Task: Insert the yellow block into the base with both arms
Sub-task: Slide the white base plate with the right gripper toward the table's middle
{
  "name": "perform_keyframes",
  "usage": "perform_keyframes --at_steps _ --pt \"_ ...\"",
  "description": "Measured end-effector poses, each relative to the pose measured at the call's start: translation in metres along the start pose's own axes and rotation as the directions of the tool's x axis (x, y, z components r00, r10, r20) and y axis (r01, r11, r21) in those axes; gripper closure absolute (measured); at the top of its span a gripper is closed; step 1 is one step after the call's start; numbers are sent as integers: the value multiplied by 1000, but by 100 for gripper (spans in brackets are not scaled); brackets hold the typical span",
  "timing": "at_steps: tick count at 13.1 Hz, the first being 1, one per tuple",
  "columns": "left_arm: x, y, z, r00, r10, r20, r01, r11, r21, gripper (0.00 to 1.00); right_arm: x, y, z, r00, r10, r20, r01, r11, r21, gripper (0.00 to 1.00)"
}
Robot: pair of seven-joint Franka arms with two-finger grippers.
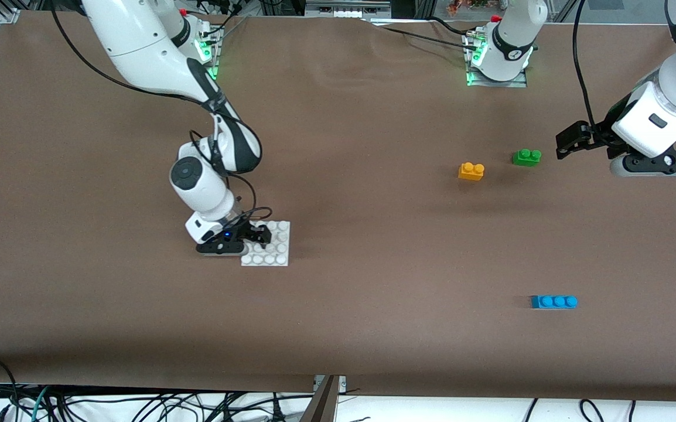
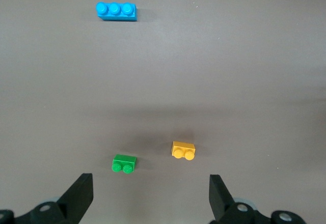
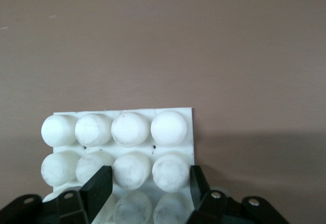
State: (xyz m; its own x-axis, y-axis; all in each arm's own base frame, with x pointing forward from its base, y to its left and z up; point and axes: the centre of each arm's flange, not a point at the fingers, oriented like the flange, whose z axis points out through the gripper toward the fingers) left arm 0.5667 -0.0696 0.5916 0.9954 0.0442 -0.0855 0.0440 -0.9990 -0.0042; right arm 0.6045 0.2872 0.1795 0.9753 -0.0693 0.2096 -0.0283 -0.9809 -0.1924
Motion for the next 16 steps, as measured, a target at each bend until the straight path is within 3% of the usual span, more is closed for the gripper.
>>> perform_keyframes --at_steps 7,16 --pt "0 0 0 1000 0 -1 0 1000 0 0 -26 -96 18 1000 23 -10 -22 998 56 30" --pt "0 0 -1 1000 0 -1 0 1000 0 0 -89 -220 35 1000 17 -26 -13 992 124 30"
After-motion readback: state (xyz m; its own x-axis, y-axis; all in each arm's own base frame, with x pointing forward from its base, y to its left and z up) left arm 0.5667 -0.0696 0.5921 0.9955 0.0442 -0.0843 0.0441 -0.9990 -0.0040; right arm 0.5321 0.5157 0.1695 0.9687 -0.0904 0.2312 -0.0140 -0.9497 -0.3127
